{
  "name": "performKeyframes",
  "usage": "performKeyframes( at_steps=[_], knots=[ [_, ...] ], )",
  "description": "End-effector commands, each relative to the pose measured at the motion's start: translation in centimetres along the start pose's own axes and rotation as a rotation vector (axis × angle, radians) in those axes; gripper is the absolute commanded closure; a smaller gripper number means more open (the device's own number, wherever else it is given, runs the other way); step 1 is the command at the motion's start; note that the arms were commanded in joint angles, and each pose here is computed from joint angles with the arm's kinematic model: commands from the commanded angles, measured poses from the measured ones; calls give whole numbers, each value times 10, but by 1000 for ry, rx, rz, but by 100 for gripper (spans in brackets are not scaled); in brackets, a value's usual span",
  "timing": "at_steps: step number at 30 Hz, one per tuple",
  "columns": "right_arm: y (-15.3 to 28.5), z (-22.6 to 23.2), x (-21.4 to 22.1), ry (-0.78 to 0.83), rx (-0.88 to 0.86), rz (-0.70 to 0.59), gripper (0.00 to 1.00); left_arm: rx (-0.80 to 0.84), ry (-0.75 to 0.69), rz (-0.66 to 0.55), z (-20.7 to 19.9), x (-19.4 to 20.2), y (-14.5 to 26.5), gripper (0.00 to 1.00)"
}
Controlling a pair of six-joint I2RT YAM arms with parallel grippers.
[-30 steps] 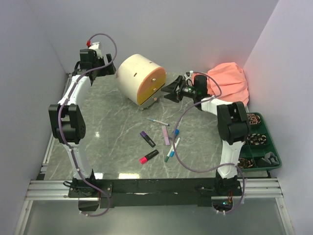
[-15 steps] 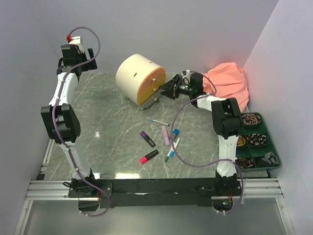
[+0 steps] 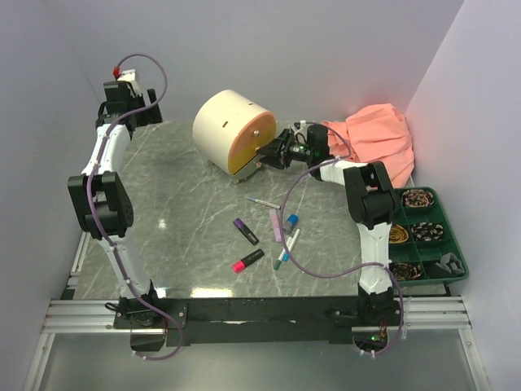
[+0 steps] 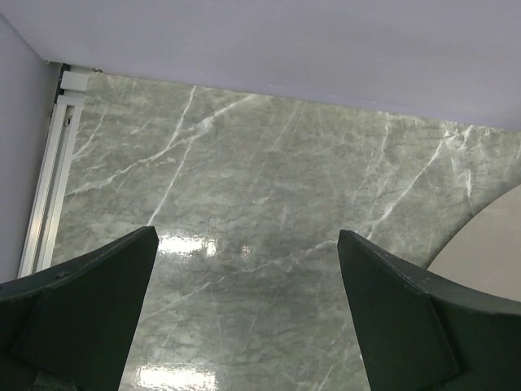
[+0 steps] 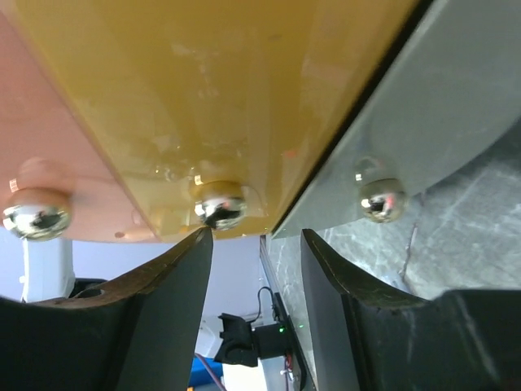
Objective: Sort the stationery into containers
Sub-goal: Open the drawer in the storage box.
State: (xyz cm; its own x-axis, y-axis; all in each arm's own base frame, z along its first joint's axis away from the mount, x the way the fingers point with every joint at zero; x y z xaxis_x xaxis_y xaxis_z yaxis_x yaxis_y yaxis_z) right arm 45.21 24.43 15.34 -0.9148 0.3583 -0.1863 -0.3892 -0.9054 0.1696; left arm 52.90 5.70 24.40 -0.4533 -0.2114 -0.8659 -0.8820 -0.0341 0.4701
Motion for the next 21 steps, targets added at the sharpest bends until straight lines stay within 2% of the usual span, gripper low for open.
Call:
performKeyframes(
  at_steps=[1, 11, 21],
  knots=[
    [-6, 12, -9, 67, -33, -16, 46, 19, -3, -56, -3, -19, 19, 0],
    [-10, 30, -12, 109, -73, -19, 49, 30, 17, -27, -3, -8, 11, 1],
    [-16, 38, -23, 155, -75, -32, 48, 46, 35, -24, -4, -7, 7, 1]
  ],
)
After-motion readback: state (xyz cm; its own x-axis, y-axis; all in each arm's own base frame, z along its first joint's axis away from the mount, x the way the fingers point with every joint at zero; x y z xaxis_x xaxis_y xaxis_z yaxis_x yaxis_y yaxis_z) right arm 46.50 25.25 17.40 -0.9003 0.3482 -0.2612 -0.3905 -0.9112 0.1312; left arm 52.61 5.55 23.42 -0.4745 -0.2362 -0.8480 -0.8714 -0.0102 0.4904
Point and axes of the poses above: each gripper's point midway between its finger pads, its own y axis back along the fingers, its own z axis along the line the jaws close on, x = y × z, the point moved 6 cm from there along y, back along the fingers, and after that the axes turned 4 degrees about y, right-handed, at the moved point
